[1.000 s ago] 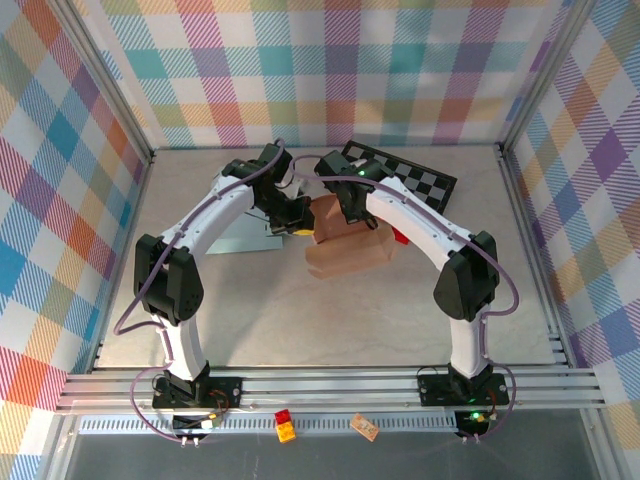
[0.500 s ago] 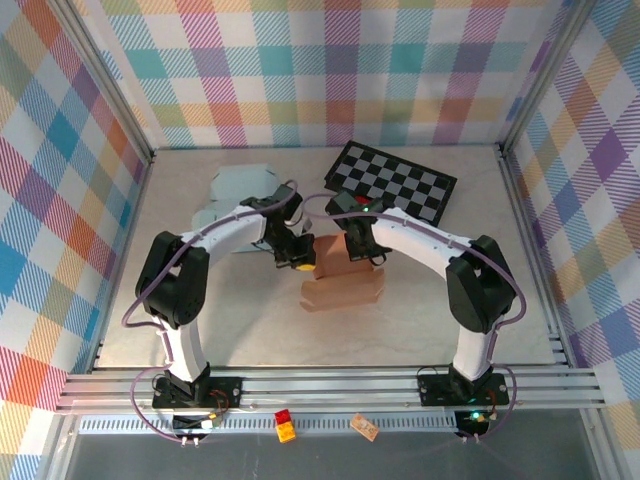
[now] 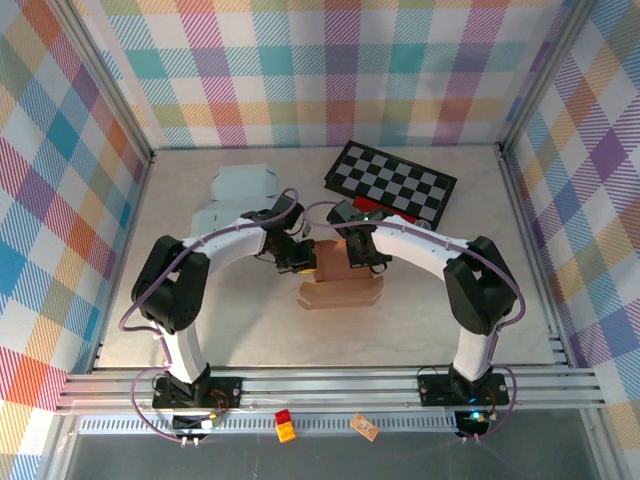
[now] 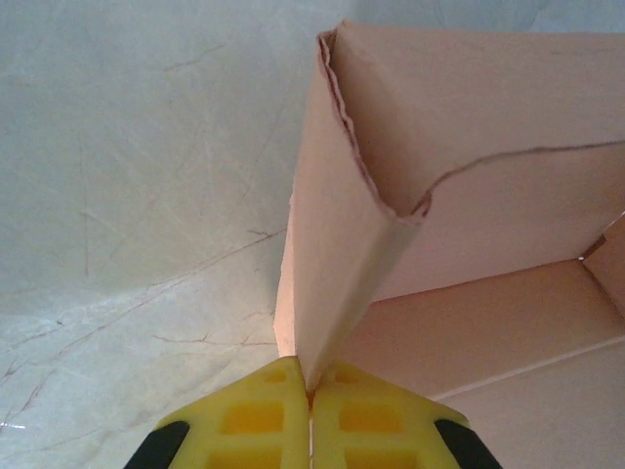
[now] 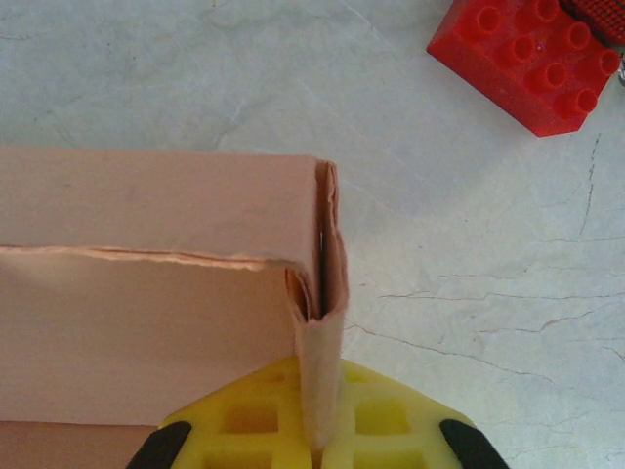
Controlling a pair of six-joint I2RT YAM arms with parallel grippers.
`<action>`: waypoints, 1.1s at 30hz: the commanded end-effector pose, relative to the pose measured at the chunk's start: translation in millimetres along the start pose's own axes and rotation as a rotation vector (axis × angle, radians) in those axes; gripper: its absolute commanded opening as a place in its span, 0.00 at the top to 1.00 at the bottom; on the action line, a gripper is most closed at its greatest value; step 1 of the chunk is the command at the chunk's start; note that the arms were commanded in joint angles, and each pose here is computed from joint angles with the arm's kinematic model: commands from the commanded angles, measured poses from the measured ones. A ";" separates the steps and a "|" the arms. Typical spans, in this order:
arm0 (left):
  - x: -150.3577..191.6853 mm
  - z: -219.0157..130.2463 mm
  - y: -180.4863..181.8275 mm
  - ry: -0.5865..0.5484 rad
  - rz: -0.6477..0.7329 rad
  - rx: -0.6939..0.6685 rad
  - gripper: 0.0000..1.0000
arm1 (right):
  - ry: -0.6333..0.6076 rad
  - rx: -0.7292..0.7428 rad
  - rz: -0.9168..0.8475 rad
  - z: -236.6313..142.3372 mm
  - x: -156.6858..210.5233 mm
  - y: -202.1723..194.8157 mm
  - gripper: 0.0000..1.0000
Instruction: Fold the paper box
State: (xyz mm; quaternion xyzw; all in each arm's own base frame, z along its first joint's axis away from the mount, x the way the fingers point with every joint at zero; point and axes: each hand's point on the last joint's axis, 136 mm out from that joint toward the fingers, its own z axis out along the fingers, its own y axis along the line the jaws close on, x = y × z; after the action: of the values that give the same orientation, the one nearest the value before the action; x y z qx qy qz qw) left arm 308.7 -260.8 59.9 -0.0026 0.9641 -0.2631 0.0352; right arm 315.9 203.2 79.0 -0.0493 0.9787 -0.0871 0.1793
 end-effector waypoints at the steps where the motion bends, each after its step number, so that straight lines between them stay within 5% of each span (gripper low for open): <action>1: -10.3 1.6 8.8 -0.063 -0.011 -0.058 0.95 | 0.019 0.016 0.002 -5.4 6.8 -4.3 1.00; 16: -14.7 1.6 7.9 -0.101 0.000 -0.092 0.81 | 0.021 0.005 -0.004 -4.9 7.1 -2.2 1.00; 33: -42.1 6.8 -0.2 -0.173 0.027 -0.104 0.79 | 0.036 -0.020 -0.022 -2.7 9.6 3.4 1.00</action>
State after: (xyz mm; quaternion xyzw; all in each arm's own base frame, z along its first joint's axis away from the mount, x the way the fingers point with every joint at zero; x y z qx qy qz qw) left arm 339.0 -262.2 58.8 -0.0098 0.9689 -0.2237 0.1054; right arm 314.3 206.2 77.9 -0.0488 0.9804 -0.0782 0.1742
